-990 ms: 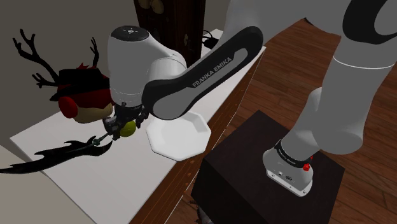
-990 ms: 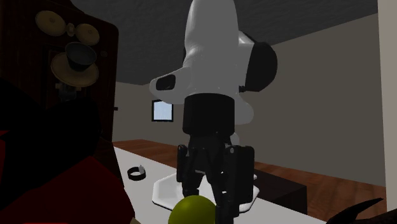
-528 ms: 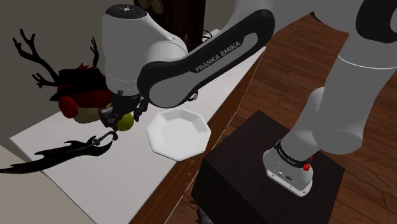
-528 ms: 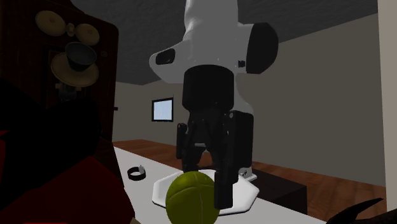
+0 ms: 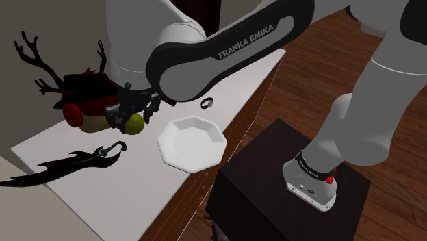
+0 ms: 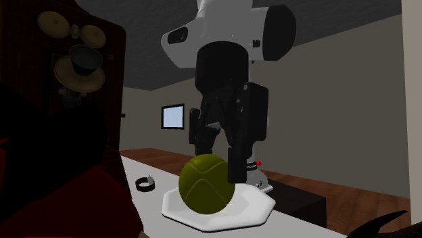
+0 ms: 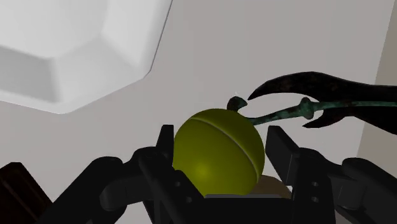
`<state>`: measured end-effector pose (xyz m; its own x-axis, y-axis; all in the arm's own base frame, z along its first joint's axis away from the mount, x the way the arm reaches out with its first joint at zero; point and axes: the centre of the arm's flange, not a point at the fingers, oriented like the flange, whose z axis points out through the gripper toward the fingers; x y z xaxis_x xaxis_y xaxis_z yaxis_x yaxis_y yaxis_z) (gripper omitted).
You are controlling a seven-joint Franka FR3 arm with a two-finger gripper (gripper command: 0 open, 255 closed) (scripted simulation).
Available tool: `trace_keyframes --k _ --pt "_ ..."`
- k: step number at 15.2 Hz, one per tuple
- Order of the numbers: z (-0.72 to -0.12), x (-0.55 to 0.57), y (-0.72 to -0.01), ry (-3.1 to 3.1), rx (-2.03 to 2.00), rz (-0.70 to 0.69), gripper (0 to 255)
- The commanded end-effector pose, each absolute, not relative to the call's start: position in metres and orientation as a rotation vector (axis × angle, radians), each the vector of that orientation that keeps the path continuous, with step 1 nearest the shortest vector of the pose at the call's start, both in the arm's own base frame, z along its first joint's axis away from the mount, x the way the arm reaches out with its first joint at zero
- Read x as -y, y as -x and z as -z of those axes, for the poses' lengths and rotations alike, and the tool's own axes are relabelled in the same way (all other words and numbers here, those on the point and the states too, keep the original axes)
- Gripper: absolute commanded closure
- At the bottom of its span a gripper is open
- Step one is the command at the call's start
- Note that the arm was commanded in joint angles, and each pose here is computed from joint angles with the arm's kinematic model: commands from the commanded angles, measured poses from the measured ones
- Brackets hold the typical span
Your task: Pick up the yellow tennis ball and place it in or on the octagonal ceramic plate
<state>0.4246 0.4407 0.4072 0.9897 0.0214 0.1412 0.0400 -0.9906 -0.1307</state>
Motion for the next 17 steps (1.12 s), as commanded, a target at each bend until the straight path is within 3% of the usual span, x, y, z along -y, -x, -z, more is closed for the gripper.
trace_keyframes --k 1,14,15,17 --pt "-0.407 -0.424 -0.412 3.000 0.046 0.211 255" --pt "-0.411 -0.306 -0.323 3.002 0.046 0.211 255" --pt "-0.411 -0.306 -0.323 3.002 0.046 0.211 0" --pt "-0.409 -0.329 -0.342 3.032 0.076 0.213 0"
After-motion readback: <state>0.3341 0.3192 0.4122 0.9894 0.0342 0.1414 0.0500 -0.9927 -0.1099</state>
